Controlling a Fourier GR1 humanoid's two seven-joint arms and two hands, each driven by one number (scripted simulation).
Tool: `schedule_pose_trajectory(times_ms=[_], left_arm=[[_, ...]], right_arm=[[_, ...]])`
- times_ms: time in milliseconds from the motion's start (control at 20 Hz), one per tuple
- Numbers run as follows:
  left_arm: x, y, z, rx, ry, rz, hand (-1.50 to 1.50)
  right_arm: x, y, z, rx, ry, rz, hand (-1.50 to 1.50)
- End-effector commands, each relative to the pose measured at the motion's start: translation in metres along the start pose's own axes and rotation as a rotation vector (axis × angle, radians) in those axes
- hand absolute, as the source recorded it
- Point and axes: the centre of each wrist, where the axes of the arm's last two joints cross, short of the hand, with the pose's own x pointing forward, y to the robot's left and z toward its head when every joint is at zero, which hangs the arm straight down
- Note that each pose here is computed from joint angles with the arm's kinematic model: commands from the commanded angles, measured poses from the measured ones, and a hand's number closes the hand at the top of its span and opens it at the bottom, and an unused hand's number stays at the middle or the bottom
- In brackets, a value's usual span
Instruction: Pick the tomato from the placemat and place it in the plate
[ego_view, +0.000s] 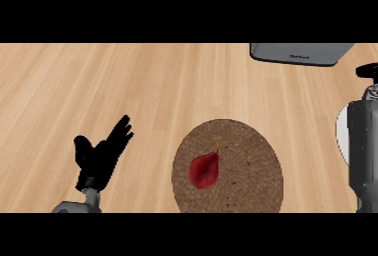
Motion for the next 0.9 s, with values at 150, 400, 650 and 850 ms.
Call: schedule_pose_trajectory(times_ms=[150, 400, 650, 850], left_arm=[[-0.007, 0.004, 0.003, 0.020, 0.025, 0.000, 0.00], [-0.010, 0.012, 0.004, 0.032, 0.042, 0.016, 0.00], [-0.012, 0.015, 0.003, 0.050, 0.051, 0.007, 0.00], [-0.019, 0.011, 0.005, 0.066, 0.057, 0.029, 0.00]], right_arm=[[-0.015, 0.015, -0.010, -0.223, 0.291, -0.125, 1.50], [-0.048, 0.030, -0.024, -0.346, 0.331, -0.067, 1.50], [-0.071, 0.047, -0.026, -0.375, 0.365, -0.060, 1.50], [-0.095, 0.060, -0.030, -0.383, 0.374, -0.073, 1.50]])
